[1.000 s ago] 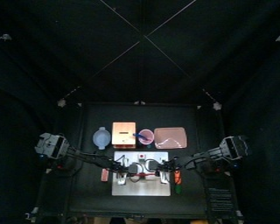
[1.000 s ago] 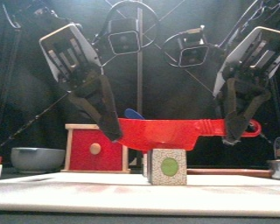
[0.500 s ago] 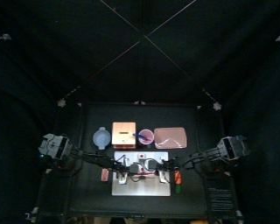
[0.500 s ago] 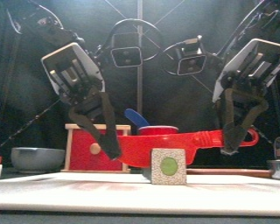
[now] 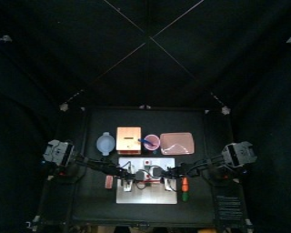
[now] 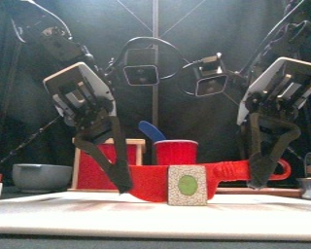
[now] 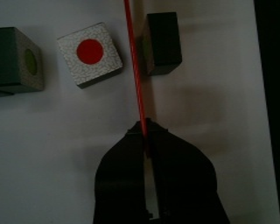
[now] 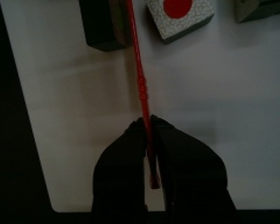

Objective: Cut the sushi into 4 pieces with the knife
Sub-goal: Cut the sushi into 4 pieces

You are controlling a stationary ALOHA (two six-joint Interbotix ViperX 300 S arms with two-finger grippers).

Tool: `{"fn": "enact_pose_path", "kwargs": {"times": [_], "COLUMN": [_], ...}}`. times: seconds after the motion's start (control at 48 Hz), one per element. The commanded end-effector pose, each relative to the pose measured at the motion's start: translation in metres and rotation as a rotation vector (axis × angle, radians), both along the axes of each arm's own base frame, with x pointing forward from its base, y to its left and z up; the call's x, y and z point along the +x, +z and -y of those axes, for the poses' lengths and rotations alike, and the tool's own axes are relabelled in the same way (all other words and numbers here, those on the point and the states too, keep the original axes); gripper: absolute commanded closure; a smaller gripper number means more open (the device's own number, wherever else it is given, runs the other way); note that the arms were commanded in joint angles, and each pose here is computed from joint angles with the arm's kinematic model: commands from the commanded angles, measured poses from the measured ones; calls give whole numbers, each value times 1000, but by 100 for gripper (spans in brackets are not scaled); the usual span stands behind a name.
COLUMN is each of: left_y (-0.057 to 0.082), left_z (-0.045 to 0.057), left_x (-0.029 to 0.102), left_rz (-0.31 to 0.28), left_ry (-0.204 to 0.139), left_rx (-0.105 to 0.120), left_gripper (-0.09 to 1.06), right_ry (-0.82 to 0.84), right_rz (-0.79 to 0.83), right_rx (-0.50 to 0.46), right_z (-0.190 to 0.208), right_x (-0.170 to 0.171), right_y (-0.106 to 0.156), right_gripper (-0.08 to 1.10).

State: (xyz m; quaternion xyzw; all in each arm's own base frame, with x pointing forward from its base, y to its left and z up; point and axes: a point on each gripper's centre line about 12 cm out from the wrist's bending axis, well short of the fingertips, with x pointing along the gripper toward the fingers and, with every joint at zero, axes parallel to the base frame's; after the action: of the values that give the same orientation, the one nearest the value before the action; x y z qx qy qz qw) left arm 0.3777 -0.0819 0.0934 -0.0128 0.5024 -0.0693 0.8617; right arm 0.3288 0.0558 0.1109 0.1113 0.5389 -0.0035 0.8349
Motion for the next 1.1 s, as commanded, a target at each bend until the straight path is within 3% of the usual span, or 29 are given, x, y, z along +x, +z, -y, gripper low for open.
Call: {"fn": "enact_pose_path", "kwargs": {"times": [0.021,0.396,0.625,0.917,1.104], "left_y": [-6,-8,-7,-3,-3], "left_z": [3,1,-9,-24,-28], "left_x": [-5,-6,-4,0,-1], "left_rz": [-27,-32,-28,-10,-13], "left_ry": [-13,-12,-1,-5,1], "left_rx": [6,10,22,57,61], "left_gripper": [67,67,67,67,67], "right_ry": [-3,-8,-6,-18,-21], "right_rz": [-21,-31,-32,-22,-25], "right_rx": [3,-2,-13,-32,-35], "right_z": [-1,2,6,18,20], "right_x": [-4,-6,-6,-4,-4], "right_y": [-4,-7,-8,-6,-6], "right_gripper": [88,88,88,88,88]}}
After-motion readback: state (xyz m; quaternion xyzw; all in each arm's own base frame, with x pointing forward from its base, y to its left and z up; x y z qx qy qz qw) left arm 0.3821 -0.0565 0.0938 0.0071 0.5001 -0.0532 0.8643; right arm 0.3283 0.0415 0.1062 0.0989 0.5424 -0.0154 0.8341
